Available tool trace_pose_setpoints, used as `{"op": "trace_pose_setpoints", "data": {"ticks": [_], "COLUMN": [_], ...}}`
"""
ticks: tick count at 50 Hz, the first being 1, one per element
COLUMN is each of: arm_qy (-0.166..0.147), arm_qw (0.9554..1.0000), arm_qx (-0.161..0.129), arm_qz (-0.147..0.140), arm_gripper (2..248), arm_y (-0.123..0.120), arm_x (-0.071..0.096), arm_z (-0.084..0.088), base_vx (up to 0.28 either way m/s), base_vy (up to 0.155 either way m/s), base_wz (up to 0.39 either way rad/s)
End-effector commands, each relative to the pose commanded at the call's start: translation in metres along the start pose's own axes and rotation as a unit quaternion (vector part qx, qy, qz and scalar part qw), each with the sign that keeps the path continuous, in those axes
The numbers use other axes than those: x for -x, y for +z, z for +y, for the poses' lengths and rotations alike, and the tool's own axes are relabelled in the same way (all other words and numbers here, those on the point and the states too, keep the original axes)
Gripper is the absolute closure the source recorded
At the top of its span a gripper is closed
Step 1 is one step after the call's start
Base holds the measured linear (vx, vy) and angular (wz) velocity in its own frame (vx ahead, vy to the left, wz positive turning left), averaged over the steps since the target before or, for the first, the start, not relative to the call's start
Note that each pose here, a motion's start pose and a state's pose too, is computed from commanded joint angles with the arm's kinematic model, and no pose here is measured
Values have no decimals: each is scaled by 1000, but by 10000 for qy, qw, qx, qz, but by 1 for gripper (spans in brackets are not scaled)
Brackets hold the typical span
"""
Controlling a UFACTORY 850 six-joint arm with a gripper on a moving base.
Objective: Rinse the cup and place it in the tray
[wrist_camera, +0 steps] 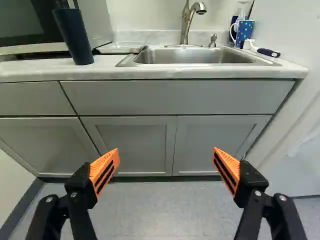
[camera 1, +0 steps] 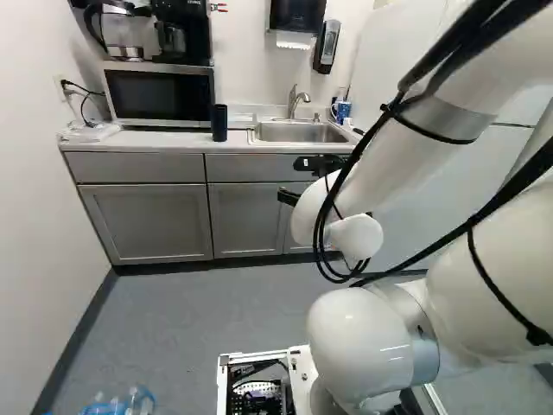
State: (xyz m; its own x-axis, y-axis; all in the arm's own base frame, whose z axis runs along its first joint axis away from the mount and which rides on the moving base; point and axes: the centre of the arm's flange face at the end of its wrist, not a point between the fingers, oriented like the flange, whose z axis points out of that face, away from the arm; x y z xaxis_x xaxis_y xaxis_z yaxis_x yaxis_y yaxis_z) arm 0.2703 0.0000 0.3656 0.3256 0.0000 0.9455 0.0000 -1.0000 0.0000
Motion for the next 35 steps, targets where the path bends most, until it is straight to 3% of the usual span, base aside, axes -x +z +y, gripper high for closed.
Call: {"op": "trace_pose_setpoints", "data": {"ticks": [23,35], "arm_qy": [0,0], "arm_qw": [10000,9999], "arm_qx": [0,1], "arm_qz": [3,137], "arm_gripper": [3,3], "arm_y": [0,0], "arm_x": [0,-9], "arm_z": [0,0], "base_vx": [0,0], "base_vy": [0,0], "base_wz": [0,0]}}
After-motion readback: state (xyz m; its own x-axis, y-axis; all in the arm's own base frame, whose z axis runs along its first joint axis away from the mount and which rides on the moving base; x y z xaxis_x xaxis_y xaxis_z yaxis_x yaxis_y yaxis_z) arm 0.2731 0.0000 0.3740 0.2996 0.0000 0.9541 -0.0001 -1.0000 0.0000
